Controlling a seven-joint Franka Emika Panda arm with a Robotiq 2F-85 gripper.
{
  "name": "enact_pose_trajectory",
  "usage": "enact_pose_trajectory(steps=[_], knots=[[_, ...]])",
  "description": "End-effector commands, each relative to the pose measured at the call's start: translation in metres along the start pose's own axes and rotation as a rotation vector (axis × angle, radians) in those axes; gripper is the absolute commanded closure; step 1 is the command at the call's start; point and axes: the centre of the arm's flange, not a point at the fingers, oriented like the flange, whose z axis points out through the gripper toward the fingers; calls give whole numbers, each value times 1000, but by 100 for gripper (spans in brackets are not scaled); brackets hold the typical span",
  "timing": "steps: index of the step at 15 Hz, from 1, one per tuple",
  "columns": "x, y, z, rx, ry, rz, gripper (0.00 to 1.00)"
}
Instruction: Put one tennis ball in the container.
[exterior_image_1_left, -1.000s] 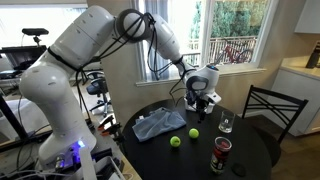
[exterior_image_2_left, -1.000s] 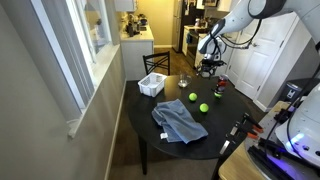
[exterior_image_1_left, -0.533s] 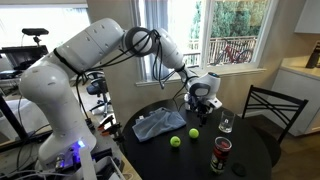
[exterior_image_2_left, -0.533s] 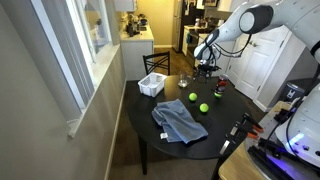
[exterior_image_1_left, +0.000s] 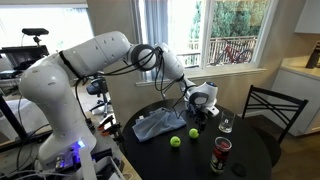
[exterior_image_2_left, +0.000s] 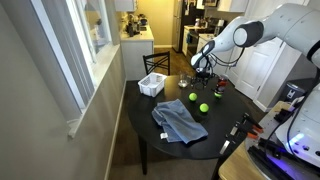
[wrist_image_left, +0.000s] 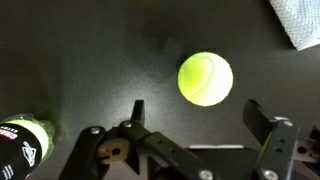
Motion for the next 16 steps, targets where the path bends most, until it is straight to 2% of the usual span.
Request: enact_pose_trajectory(steps=[1, 8, 12, 16], knots=[[13, -11, 15, -7, -9, -22, 0], [17, -39, 30, 53, -14, -55, 0], [12, -46, 51, 25, -63, -61, 0], [16, -42, 63, 3, -67, -72, 0]])
